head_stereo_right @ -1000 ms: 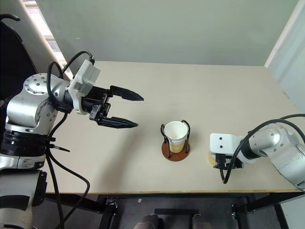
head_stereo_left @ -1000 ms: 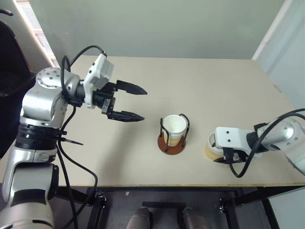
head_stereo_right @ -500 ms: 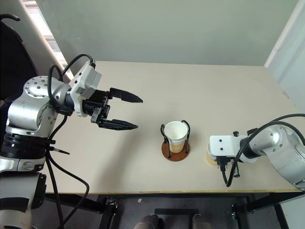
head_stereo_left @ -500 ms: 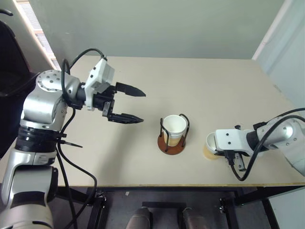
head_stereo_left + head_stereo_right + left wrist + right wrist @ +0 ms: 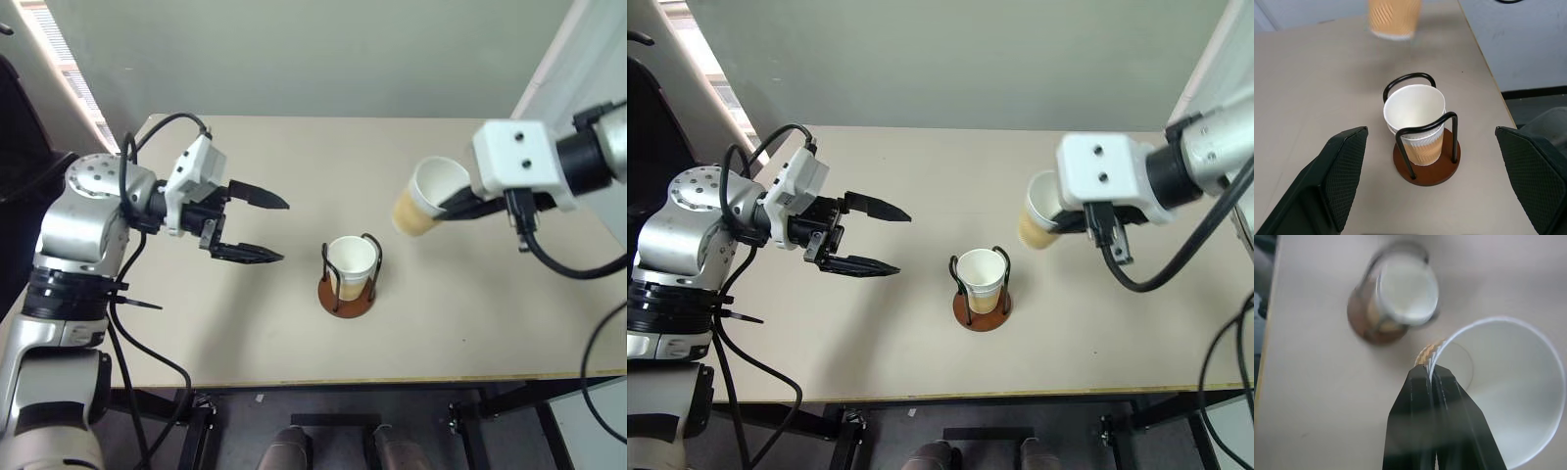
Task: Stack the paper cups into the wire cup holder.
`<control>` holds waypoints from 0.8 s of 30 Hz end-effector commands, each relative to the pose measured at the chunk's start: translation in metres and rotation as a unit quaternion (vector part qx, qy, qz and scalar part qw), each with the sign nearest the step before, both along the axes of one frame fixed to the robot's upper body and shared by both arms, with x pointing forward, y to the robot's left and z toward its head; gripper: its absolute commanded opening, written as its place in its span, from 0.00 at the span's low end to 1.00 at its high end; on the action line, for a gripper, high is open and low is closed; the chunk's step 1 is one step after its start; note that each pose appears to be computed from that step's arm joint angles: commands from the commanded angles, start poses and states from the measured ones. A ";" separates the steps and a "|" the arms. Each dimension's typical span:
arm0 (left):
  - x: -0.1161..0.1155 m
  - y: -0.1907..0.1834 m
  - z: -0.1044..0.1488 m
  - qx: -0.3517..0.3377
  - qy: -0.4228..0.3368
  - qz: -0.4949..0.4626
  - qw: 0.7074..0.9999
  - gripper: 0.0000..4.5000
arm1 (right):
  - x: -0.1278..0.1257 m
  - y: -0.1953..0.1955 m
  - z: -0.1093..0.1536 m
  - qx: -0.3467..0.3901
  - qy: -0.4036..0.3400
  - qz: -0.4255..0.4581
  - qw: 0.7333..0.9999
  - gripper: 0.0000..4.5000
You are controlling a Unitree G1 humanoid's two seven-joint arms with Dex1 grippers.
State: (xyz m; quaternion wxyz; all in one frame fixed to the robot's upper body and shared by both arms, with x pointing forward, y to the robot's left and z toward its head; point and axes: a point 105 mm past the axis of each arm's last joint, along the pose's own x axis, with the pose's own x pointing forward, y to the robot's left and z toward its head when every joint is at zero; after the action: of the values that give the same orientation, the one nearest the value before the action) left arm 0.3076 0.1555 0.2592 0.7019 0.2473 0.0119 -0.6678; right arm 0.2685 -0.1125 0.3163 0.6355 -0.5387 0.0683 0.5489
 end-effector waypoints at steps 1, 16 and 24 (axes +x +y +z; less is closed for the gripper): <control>-0.006 0.002 0.001 0.007 -0.007 -0.015 1.000 1.00 | 0.001 0.020 0.001 -0.011 0.001 0.036 0.999 0.00; -0.014 0.003 0.001 -0.004 -0.002 -0.009 1.000 1.00 | 0.015 0.047 -0.030 -0.051 0.017 0.098 0.994 0.00; -0.013 0.001 0.002 -0.005 -0.001 -0.008 1.000 1.00 | 0.014 0.056 -0.042 -0.063 0.019 0.112 0.992 0.00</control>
State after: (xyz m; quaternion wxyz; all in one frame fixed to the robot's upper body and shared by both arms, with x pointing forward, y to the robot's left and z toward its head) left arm 0.2990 0.1562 0.2469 0.6990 0.2288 0.0290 -0.6769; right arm 0.2840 -0.0593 0.2714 0.5400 -0.5559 0.0682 0.6283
